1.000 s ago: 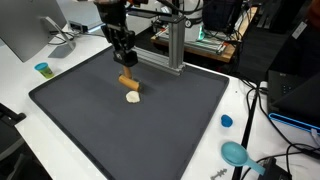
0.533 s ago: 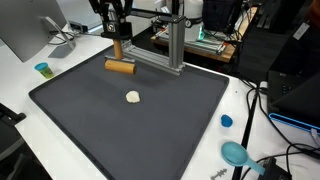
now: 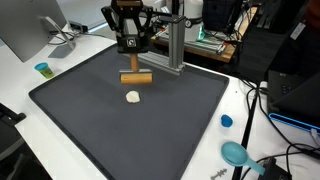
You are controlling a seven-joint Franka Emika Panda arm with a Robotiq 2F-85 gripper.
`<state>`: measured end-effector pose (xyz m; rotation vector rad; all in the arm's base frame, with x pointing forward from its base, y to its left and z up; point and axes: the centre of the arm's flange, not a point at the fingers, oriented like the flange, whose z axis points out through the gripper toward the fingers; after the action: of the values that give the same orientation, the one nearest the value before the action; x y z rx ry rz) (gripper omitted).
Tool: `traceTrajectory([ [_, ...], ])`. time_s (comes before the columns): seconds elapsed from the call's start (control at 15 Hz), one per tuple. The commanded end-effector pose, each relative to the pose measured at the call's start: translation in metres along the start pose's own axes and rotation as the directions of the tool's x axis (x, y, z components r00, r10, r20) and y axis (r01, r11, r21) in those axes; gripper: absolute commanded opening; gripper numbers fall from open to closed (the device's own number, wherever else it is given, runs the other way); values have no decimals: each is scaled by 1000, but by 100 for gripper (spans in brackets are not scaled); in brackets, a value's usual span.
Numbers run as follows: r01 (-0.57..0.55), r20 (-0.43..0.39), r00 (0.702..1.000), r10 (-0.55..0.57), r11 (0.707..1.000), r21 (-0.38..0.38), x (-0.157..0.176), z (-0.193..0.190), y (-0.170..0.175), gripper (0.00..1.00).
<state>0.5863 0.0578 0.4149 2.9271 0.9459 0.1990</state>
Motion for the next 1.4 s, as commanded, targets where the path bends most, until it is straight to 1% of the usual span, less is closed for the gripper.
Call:
traceTrajectory([
  [0.0, 43, -23, 999, -44, 998, -39, -5, -3, 1, 22],
  [0.07, 129, -16, 991, -131, 987, -92, -6, -4, 1, 22],
  [0.2, 228, 18, 974, -227, 967, -118, -2, -1, 1, 22],
  [0.33, 329, 41, 944, -327, 937, -120, 0, 2, 2, 22],
  [0.53, 468, 11, 883, -468, 880, -82, 5, 11, -2, 22],
  [0.67, 537, -43, 842, -538, 843, -37, 10, 23, 1, 22],
  [0.73, 470, 10, 882, -471, 880, -63, 9, 18, -6, 47],
  [0.8, 497, -8, 867, -498, 867, -49, 10, 24, -7, 47],
  [0.93, 516, -15, 856, -517, 856, -38, 11, 31, -6, 47],
  [1.0, 519, -16, 854, -520, 854, -38, 11, 32, -6, 22],
  [1.07, 548, 6, 836, -548, 836, -17, 10, 37, -3, 22],
  [1.13, 562, 12, 827, -562, 827, -5, 6, 42, 2, 22],
  [1.33, 575, 31, 816, -577, 817, 45, -7, 58, 17, 22],
])
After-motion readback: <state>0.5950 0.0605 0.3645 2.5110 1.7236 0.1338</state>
